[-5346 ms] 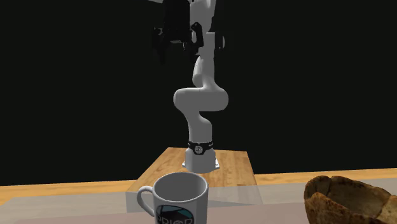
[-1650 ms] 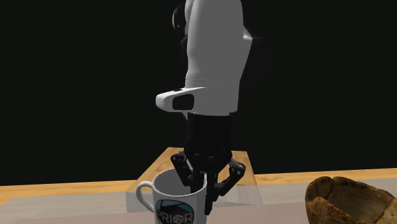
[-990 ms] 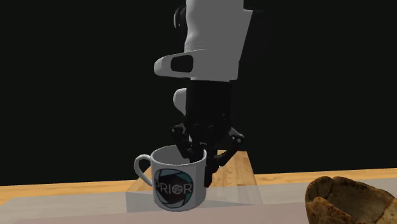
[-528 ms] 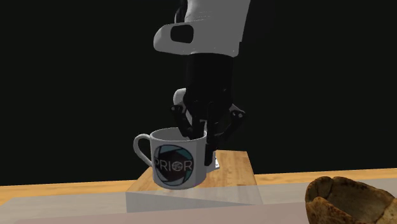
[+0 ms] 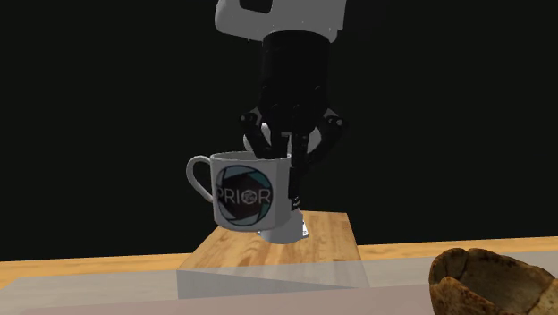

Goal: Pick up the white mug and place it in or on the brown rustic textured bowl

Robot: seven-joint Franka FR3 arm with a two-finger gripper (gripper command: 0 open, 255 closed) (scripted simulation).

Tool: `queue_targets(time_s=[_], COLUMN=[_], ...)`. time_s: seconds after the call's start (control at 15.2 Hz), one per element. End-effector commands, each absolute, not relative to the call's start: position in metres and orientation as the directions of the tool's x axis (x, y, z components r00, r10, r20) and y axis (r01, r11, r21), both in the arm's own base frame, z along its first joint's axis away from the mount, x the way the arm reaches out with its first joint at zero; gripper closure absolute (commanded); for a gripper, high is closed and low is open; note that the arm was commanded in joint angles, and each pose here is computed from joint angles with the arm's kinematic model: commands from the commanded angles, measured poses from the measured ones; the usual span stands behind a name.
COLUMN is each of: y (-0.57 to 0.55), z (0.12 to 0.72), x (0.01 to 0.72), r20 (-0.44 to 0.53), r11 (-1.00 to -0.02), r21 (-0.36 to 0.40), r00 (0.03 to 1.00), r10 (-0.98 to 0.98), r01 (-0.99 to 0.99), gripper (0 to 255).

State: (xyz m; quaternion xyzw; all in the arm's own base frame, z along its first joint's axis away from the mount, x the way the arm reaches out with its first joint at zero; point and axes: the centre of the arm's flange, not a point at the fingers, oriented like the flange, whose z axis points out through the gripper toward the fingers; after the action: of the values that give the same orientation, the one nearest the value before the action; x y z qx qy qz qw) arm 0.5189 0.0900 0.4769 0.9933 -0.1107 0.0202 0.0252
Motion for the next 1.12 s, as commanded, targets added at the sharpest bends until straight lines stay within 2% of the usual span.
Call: queue_targets(time_s=[0.0,0.26,1.06], y=[0.09,0.09,0.248], z=[0.488,0.506,0.512], x=[0.519,0.519,0.529], r20=[0.045,0.045,0.045], r11=[-0.974,-0.974,-0.974], r21=[0.046,0.046,0.046], r00=[0.975,0.975,0.975], r10=[-0.219,-0.219,-0.219], r01=[-0.221,-0.221,-0.221], gripper=[255,255,255])
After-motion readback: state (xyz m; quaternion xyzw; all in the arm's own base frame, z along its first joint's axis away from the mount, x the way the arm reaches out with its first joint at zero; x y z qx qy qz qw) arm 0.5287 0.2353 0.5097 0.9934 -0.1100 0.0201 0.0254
